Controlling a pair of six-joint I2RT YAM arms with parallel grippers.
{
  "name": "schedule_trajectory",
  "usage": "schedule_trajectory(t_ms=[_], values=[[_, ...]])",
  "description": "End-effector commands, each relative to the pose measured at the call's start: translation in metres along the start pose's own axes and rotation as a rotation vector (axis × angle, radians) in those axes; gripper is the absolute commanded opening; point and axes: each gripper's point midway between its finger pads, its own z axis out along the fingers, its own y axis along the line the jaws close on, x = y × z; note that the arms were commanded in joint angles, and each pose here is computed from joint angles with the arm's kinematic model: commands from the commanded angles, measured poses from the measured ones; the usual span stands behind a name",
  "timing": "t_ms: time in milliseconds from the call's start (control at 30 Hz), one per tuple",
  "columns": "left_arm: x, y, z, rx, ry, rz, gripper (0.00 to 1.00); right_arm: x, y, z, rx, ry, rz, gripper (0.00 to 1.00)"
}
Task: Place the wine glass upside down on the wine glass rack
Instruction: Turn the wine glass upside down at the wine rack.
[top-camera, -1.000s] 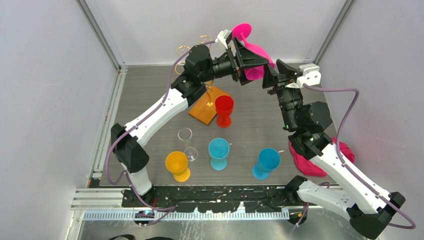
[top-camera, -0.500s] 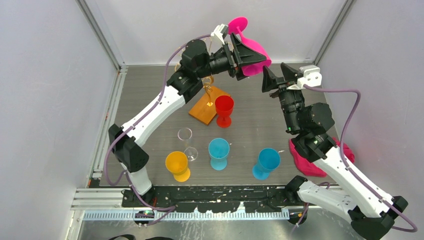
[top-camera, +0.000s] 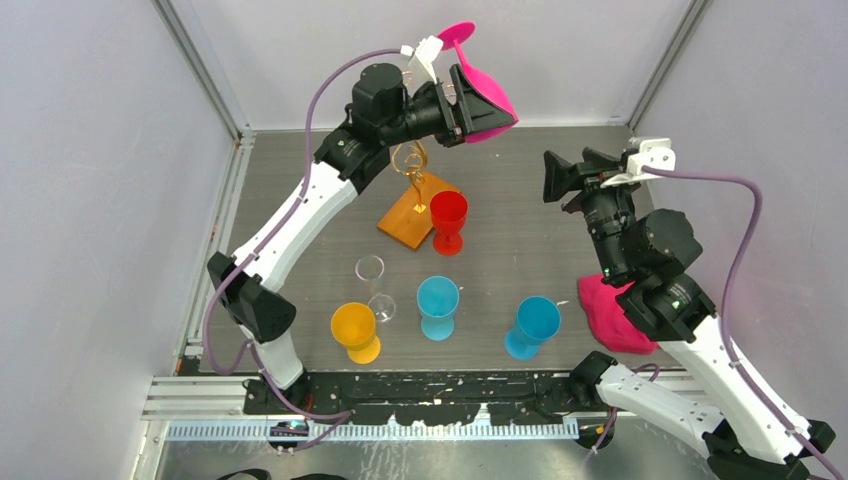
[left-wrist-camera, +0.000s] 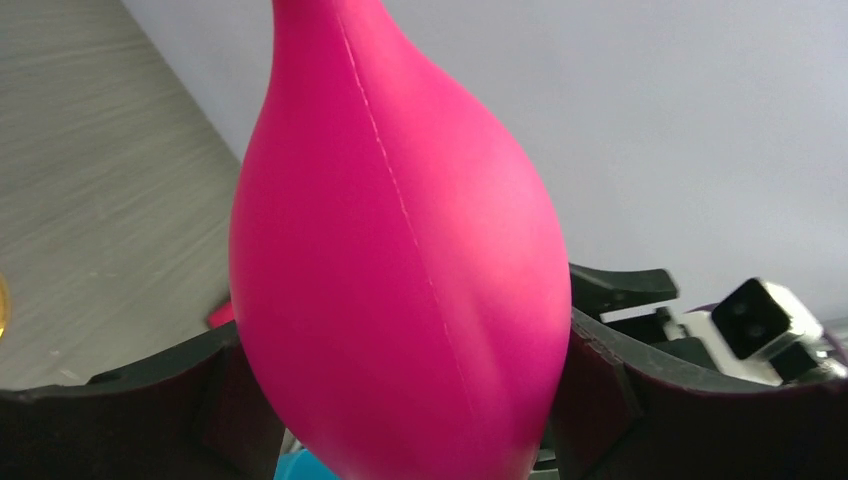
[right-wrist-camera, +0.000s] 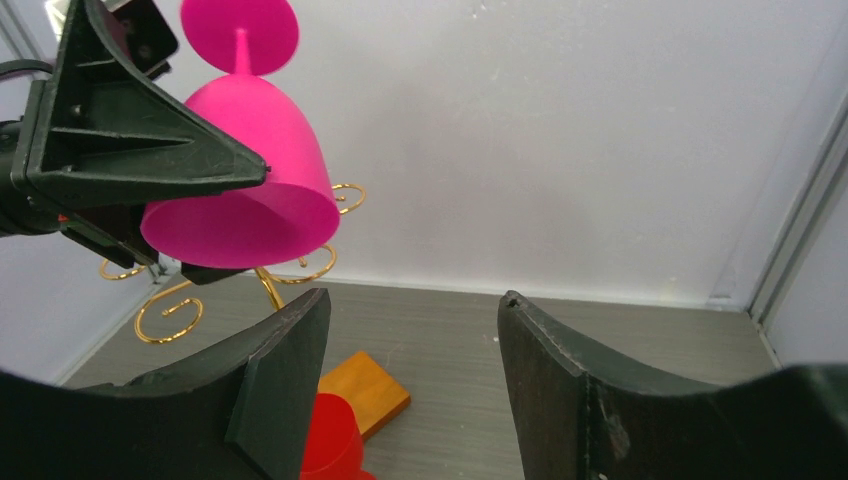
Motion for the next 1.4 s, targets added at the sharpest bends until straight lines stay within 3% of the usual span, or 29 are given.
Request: schedule_trajectory(t_ms=[0, 500, 933, 1167, 1367], values=[[-0.012, -0.012, -0.023, -0.041, -0.043, 0.259, 0.79, -0.020, -0.013, -0.010, 0.078, 0.031, 0.114, 0.66], [0.028, 0.002, -0.026, -0.199, -0.076, 0.691, 0.78, -0.072, -0.011, 0.016, 0.281, 0.106, 0.447, 0.57], [0.048, 0.025, -0.036, -0.209, -0.128, 0.824, 0.77, -0.079, 0.033, 0.047, 0.185, 0.155, 0.710, 0.52], [0.053, 0.028, -0.042, -0.206, -0.148, 0.852, 0.77, -0.081, 0.066, 0.089, 0.070, 0.230, 0.755, 0.52], [0.055, 0.029, -0.045, -0.203, -0.166, 0.870, 0.77, -0.067, 0.060, 0.129, 0.003, 0.328, 0.866, 0.52]])
